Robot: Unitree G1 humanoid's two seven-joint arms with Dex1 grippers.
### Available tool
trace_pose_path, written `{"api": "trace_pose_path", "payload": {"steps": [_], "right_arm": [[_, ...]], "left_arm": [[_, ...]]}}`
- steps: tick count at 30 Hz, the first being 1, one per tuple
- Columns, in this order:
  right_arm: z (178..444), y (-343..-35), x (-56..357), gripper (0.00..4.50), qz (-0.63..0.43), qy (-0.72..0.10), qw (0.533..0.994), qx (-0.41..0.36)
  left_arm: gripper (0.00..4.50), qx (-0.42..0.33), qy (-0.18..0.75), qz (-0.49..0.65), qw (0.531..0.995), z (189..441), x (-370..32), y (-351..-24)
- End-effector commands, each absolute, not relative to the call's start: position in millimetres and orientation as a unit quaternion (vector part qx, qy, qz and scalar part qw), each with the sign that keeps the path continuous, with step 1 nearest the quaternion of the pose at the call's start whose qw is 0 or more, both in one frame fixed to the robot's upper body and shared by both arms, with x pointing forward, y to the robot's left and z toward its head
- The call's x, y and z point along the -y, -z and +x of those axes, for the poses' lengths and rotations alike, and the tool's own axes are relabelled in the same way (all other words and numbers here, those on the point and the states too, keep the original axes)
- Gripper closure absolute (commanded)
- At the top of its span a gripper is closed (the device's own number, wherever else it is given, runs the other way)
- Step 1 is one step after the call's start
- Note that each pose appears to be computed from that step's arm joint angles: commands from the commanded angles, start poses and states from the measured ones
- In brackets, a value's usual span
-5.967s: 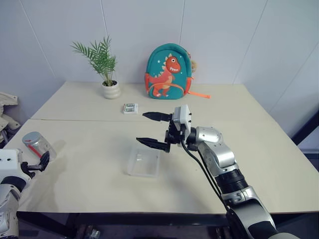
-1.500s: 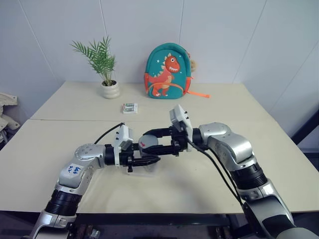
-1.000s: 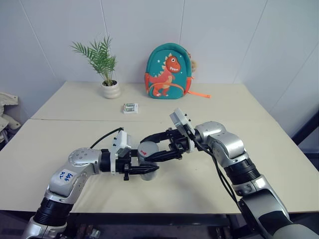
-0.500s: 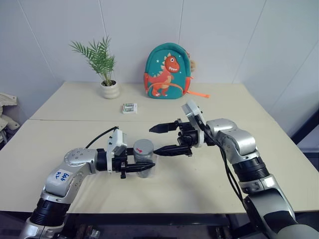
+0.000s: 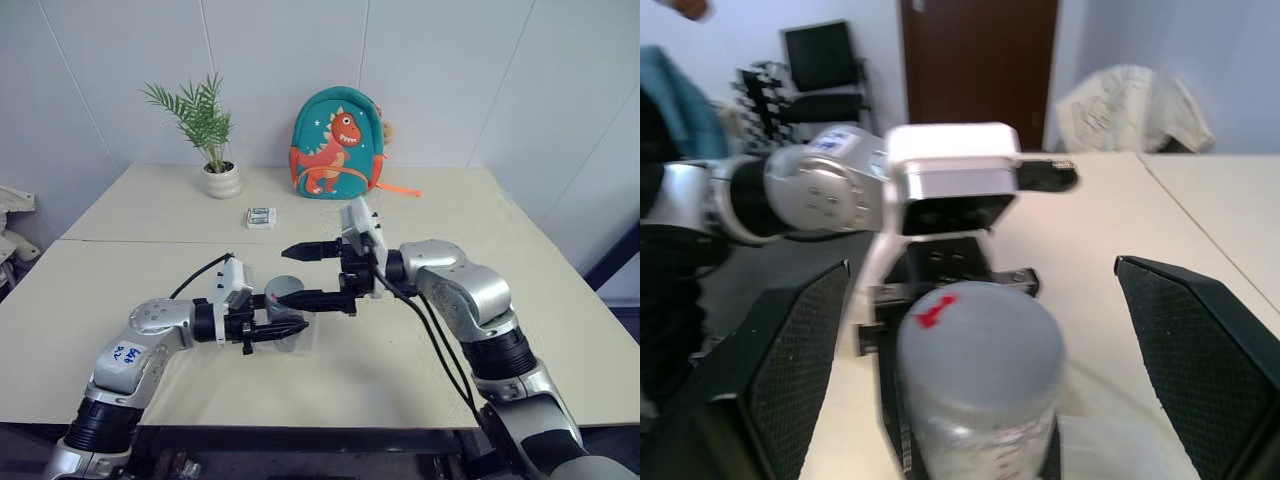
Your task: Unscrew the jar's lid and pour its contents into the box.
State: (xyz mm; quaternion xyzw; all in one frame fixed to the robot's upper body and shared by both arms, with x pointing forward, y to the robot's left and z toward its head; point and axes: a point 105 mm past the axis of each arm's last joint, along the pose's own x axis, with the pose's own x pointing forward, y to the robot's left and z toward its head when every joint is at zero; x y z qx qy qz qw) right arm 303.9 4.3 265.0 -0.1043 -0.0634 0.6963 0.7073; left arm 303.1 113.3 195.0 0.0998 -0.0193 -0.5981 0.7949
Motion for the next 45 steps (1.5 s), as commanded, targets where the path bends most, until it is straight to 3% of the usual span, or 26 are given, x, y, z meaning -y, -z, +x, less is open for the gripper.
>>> {"api": "trace_pose_path", "payload": {"steps": [1,16,34,40,45], "right_arm": [[305.8,-274.1,-13.7,0.02,-0.117,-0.682,0.718,0.079],[316.6,-265.3,-15.6,0.02,-0.117,-0.666,0.733,0.071],[357.0,-259.0,63.0,0.02,-0.092,-0.585,0.804,0.051],[346.1,-257.3,78.5,0.02,-0.074,-0.608,0.789,0.034],[323.4,-266.4,65.3,0.02,-0.049,-0.658,0.75,0.043]], "left_arm": [[2.51,0.045,0.598,0.111,0.793,304.9,-111.3,-206.1],[2.51,0.059,0.596,0.115,0.792,309.2,-110.1,-211.9],[2.51,0.061,0.593,0.107,0.795,309.7,-108.6,-209.2],[2.51,0.062,0.592,0.107,0.796,310.5,-109.6,-209.2],[2.51,0.062,0.592,0.106,0.797,310.4,-108.9,-209.3]]}}
